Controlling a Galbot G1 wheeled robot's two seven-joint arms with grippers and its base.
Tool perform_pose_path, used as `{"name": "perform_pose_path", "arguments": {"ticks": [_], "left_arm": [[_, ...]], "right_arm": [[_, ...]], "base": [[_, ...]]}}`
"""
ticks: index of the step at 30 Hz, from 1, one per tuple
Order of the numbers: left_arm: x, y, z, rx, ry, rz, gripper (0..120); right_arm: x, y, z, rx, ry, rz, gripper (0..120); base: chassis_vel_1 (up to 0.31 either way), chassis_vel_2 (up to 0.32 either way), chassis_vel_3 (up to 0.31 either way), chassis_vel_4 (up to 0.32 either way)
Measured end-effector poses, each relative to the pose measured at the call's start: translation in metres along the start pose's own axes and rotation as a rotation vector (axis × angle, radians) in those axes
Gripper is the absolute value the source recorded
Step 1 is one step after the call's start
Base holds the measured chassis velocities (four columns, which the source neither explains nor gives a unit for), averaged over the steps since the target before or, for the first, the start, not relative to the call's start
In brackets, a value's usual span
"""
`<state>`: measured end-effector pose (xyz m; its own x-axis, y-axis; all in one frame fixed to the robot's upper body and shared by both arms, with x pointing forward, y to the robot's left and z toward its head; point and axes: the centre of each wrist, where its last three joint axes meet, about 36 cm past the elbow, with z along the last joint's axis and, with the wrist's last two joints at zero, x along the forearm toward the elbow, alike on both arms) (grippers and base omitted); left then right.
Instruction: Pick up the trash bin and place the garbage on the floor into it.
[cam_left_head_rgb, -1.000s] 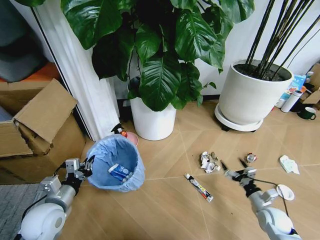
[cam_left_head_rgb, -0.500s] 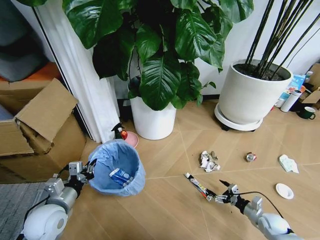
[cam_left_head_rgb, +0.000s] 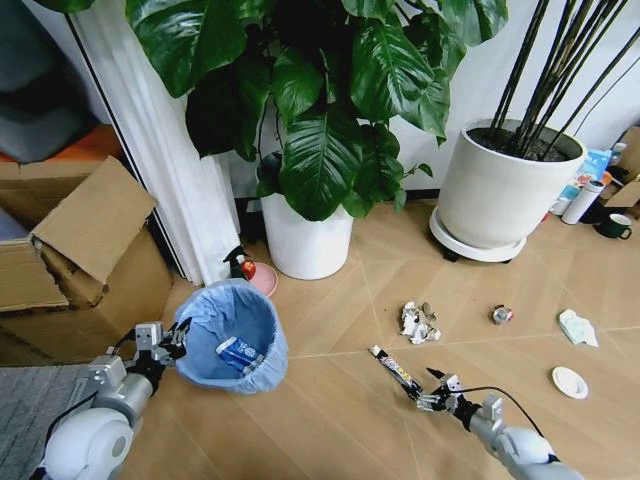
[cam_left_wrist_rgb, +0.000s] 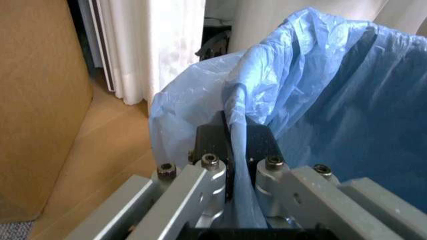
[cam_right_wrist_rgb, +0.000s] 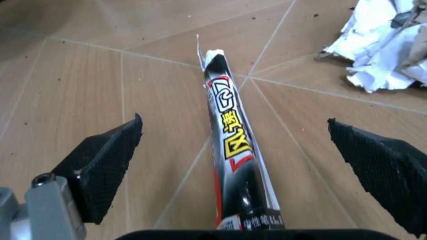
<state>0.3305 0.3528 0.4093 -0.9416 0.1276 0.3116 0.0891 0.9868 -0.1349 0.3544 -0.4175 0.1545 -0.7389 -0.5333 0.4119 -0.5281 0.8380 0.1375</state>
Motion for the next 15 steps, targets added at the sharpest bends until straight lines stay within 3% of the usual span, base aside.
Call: {"name": "perform_pose_path", "arguments": {"ticks": [6,10,12,15], "left_arm": [[0.0,-0.001,-0.001,0.004,-0.002,0.003,0],[0.0,-0.001,-0.002,0.009,-0.004,0.004,0],[0.001,-0.001,-0.002,0.008,-0.005,0.004,0],[0.001,0.001,-0.004,0.008,-0.007,0.003,0]], "right_arm": [[-0.01,-0.002,0.003,0.014,0.035,-0.007,98],[-0.023,0.002,0.007,0.009,0.057,-0.02,77],[-0.024,0.002,0.008,0.007,0.06,-0.021,75],[-0.027,0.003,0.011,0.004,0.07,-0.02,64]], "base": [[0.0,0.0,0.0,0.0],[0.0,0.0,0.0,0.0],[0.0,0.0,0.0,0.0],[0.0,0.0,0.0,0.0]]}}
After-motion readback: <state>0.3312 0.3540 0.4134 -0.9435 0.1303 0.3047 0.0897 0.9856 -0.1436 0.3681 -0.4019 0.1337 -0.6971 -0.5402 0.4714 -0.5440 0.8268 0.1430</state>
